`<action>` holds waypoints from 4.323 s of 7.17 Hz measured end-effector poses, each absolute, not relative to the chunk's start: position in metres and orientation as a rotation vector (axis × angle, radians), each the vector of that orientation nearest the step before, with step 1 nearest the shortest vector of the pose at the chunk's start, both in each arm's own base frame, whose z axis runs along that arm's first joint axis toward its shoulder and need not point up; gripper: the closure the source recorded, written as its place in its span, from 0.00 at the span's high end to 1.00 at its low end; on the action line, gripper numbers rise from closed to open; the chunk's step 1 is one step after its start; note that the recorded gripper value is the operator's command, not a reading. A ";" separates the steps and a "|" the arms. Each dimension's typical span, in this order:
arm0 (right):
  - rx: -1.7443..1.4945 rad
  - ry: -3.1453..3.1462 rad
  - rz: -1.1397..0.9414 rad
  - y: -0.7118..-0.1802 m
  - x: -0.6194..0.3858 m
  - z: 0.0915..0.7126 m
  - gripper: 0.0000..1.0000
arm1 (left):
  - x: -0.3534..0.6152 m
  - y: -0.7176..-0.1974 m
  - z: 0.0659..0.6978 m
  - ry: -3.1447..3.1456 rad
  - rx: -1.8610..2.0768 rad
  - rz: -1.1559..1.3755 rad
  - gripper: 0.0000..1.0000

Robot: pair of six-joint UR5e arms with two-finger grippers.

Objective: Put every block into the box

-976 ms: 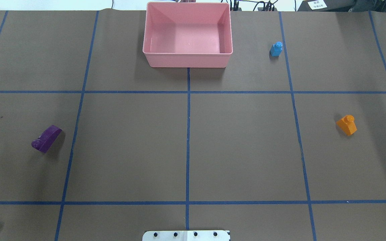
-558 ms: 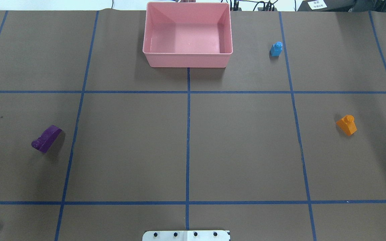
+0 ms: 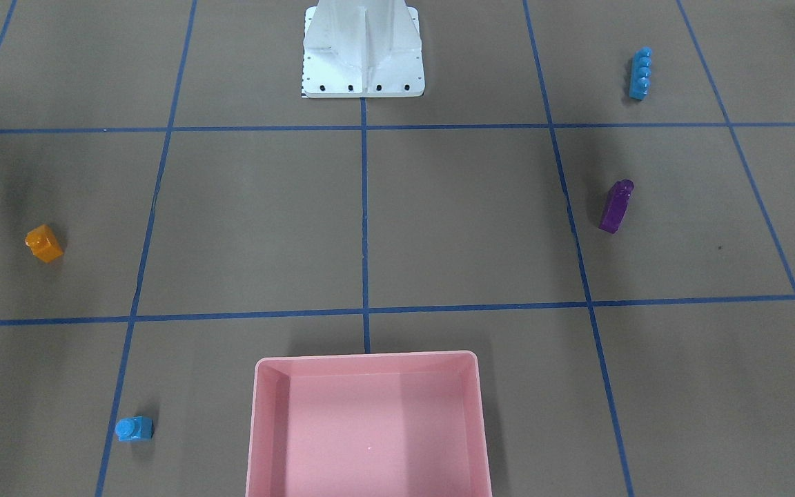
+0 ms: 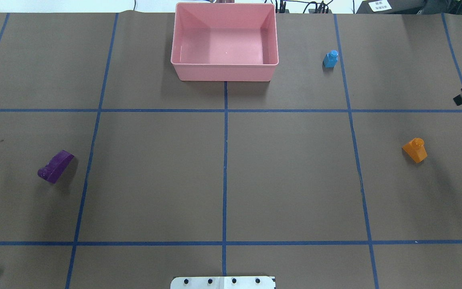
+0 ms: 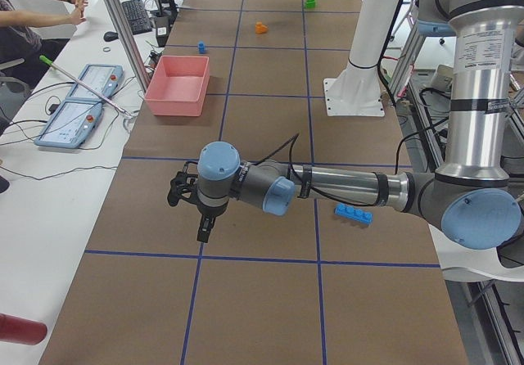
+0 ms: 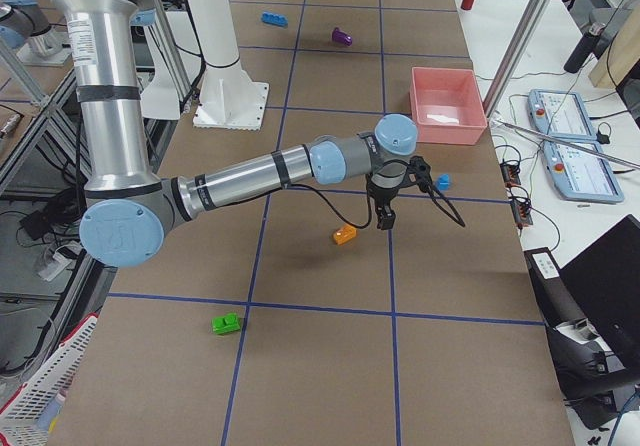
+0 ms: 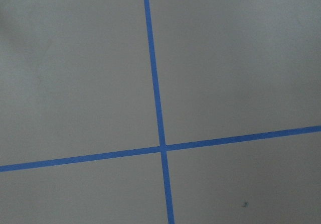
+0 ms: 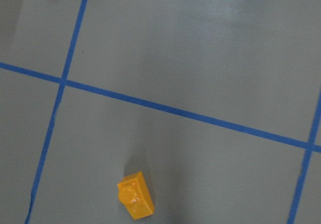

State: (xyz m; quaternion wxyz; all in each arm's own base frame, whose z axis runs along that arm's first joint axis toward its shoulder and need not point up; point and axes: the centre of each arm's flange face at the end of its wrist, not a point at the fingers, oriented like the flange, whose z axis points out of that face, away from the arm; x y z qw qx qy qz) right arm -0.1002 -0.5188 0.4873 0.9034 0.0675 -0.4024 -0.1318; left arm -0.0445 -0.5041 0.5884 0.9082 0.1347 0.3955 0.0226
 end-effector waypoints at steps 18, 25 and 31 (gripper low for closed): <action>0.090 -0.738 -0.596 -0.489 -0.237 0.584 0.00 | -0.037 -0.501 0.572 0.838 0.305 0.049 1.00; 0.109 -0.880 -0.287 -0.525 -0.124 0.453 0.00 | 0.038 -0.475 0.502 0.900 0.306 0.147 1.00; 0.146 -0.934 0.011 -0.577 -0.187 0.279 0.00 | 0.232 -0.406 0.459 0.836 0.221 0.104 1.00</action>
